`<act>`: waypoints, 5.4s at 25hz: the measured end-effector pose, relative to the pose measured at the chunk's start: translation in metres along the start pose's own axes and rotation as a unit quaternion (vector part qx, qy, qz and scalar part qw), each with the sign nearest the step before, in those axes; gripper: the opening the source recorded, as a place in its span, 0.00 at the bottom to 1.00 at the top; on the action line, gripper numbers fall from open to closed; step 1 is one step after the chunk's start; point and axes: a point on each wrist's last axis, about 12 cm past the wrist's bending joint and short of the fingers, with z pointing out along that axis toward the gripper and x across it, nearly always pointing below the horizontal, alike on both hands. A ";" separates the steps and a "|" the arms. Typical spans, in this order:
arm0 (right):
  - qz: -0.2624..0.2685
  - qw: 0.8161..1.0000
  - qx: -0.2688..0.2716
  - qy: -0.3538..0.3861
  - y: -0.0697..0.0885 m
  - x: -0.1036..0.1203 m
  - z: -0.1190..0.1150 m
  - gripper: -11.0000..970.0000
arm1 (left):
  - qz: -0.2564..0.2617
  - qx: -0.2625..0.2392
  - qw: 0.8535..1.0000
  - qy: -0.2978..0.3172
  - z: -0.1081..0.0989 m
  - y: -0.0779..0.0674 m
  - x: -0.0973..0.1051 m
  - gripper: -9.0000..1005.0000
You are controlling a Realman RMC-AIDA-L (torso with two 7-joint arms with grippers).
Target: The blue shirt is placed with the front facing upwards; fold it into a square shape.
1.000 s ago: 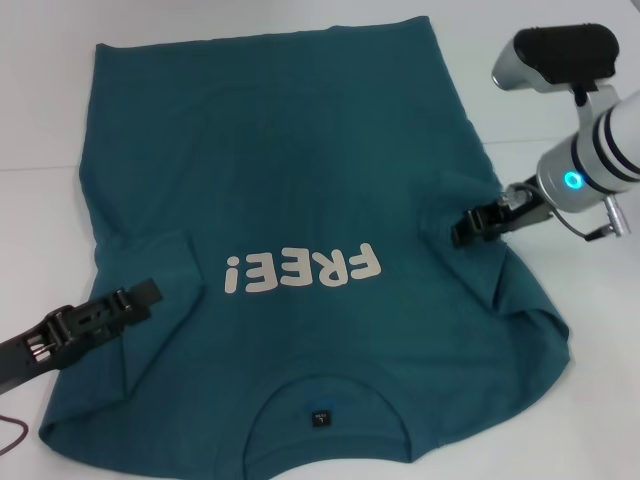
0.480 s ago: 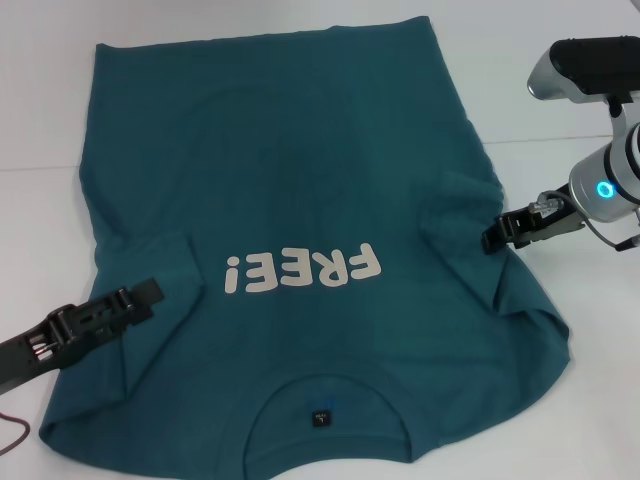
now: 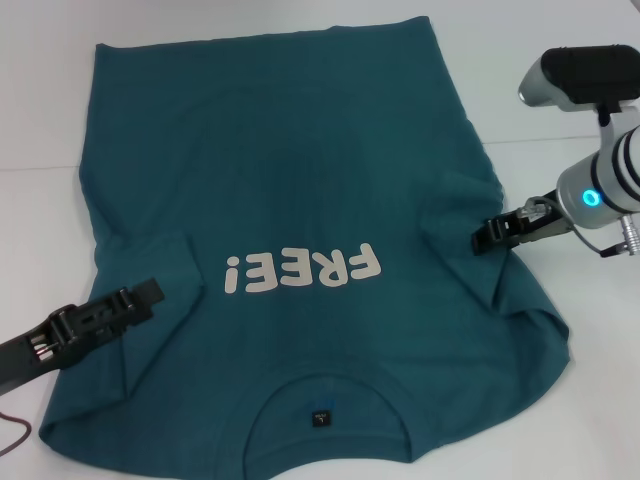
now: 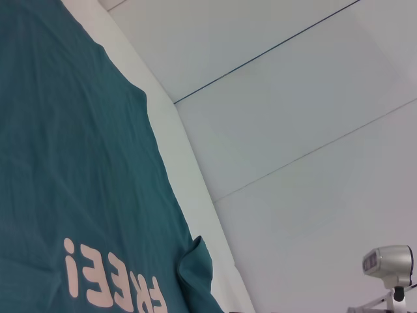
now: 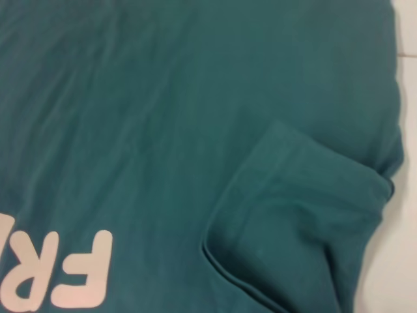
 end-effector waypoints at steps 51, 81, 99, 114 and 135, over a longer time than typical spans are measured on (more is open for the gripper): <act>0.077 0.953 -0.289 -0.056 -0.020 0.035 -0.036 0.94 | -0.126 -0.158 0.978 0.049 -0.063 0.014 -0.020 0.61; 0.085 0.953 -0.285 -0.062 -0.024 0.035 -0.036 0.94 | -0.164 -0.232 0.958 0.028 -0.074 0.033 -0.011 0.61; 0.087 0.953 -0.283 -0.063 -0.025 0.036 -0.036 0.94 | -0.156 -0.233 0.959 0.048 -0.062 0.035 -0.008 0.61; 0.088 0.953 -0.284 -0.063 -0.025 0.037 -0.035 0.94 | -0.150 -0.214 0.963 0.068 -0.042 0.032 -0.012 0.58; 0.090 0.952 -0.286 -0.065 -0.026 0.037 -0.036 0.94 | -0.158 -0.202 0.965 0.050 -0.046 0.031 -0.012 0.20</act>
